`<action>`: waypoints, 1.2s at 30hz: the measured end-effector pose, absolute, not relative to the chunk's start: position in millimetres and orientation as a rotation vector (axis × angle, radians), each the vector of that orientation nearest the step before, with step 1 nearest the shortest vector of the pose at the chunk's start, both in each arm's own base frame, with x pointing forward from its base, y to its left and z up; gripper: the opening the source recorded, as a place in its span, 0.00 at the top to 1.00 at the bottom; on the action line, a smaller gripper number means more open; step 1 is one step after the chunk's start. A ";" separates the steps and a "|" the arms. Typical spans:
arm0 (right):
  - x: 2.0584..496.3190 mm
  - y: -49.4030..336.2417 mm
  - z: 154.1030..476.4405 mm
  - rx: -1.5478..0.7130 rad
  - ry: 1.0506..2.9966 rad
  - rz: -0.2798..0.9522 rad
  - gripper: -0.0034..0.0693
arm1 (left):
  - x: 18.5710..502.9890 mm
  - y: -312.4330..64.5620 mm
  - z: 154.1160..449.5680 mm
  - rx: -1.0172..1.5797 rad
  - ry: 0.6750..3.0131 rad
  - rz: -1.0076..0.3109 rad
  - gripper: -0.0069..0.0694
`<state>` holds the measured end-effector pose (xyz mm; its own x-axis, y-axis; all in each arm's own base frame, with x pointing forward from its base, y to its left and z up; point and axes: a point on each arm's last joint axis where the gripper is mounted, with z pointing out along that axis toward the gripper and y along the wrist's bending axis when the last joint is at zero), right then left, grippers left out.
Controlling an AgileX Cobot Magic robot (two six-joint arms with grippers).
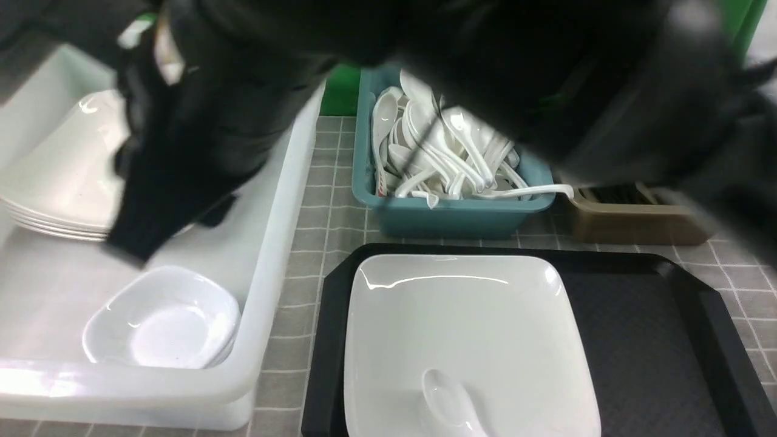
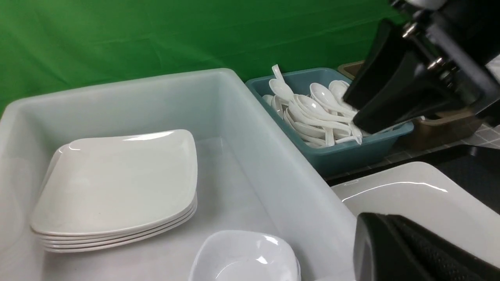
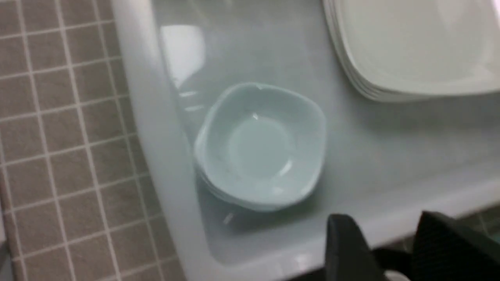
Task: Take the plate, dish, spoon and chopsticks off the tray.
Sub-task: Use the right arm to grab a soup spoon from the plate
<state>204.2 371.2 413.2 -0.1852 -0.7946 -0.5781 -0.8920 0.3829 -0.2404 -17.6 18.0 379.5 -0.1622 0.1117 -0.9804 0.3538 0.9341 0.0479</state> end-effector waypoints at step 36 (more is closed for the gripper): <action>177.2 153.7 290.0 -0.721 2.805 0.201 0.47 | 147.0 -81.2 365.4 0.590 1.960 -0.342 0.90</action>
